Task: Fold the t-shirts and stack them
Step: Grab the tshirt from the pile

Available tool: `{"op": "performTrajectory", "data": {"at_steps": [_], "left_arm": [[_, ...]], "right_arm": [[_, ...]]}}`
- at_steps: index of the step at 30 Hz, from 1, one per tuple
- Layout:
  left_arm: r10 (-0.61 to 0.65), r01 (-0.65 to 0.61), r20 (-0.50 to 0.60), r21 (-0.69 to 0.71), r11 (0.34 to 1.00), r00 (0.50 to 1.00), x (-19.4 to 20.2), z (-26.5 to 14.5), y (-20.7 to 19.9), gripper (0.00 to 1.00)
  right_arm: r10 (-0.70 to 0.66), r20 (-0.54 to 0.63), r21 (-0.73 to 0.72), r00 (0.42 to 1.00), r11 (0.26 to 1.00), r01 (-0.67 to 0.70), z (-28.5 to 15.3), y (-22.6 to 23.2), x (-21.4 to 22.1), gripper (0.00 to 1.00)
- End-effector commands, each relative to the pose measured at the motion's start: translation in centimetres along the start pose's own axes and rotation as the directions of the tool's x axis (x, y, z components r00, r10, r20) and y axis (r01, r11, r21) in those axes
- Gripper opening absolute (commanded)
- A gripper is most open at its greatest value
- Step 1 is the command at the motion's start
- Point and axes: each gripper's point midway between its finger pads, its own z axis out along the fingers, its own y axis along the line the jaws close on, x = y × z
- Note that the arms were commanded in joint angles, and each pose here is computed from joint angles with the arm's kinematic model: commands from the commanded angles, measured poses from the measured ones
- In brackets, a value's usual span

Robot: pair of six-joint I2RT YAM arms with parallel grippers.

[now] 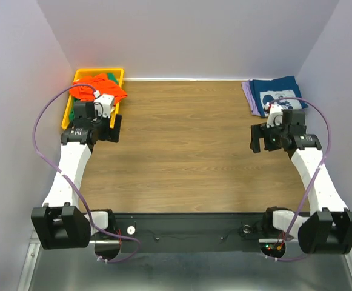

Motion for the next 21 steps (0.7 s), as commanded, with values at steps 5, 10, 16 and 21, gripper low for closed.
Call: {"op": "performTrajectory", "data": {"at_steps": [5,10,16,21], "left_arm": [[0.009,0.029,0.167,-0.220,0.975,0.986,-9.6,1.9,6.1,0.98],[-0.067,0.130,0.237,-0.260,0.957,0.969,-15.7,5.5,9.8,0.98],[-0.136,0.184,0.273,-0.160,0.970,0.952,-19.5,11.6,12.9,0.89],[-0.175,0.211,0.257,-0.117,0.971,0.950,-18.7,17.4,14.8,0.80]], "right_arm": [[-0.009,0.025,0.004,1.000,1.000,0.009,1.7,-0.9,-3.0,1.00],[0.010,0.001,-0.021,1.000,1.000,-0.010,2.8,-0.8,-3.3,1.00],[0.039,-0.016,-0.044,0.999,0.998,-0.040,3.5,-0.6,-3.4,1.00],[0.046,-0.029,-0.049,0.999,0.998,-0.047,3.7,-0.5,-2.9,1.00]]}}
